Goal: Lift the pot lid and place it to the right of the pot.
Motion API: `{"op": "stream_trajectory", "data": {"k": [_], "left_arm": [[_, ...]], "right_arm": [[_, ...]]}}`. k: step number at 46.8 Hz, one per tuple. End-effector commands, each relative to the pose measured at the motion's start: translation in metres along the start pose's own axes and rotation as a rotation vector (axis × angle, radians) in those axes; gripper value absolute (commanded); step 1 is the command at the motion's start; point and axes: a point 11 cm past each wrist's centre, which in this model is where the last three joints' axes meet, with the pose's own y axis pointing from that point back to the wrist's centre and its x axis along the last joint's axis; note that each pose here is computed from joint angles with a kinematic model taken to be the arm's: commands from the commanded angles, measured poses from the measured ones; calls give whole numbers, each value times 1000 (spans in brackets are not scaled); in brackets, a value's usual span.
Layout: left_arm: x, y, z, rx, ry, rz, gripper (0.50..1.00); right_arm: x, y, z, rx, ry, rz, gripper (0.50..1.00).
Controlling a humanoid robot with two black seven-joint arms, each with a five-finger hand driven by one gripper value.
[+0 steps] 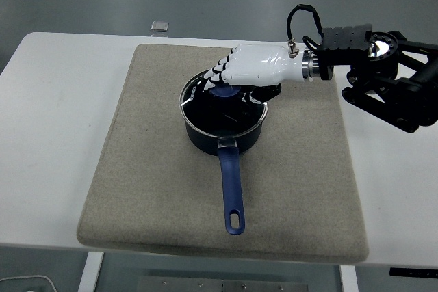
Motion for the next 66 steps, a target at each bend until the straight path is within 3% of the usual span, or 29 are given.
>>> {"op": "stream_trajectory", "data": {"k": [1,19,43,56,63,66], "left_arm": [[0,0,0,0,0,-1,1000],[0,0,0,1,0,1,1000],[0,0,0,1,0,1,1000],[0,0,0,0,1,-1,1000],[0,0,0,1,0,1,1000],[0,0,0,-1,0,-1,1000]], "right_arm": [[2,1,1,-3,1,7,500],[14,2,5,-11,23,11,500],[17,2,6,-12,28,14,500],[33,3,8,-17,57,19,500],[37,8,16,-41,57,26,500],[48,11,22,-59,71,35,500]]}}
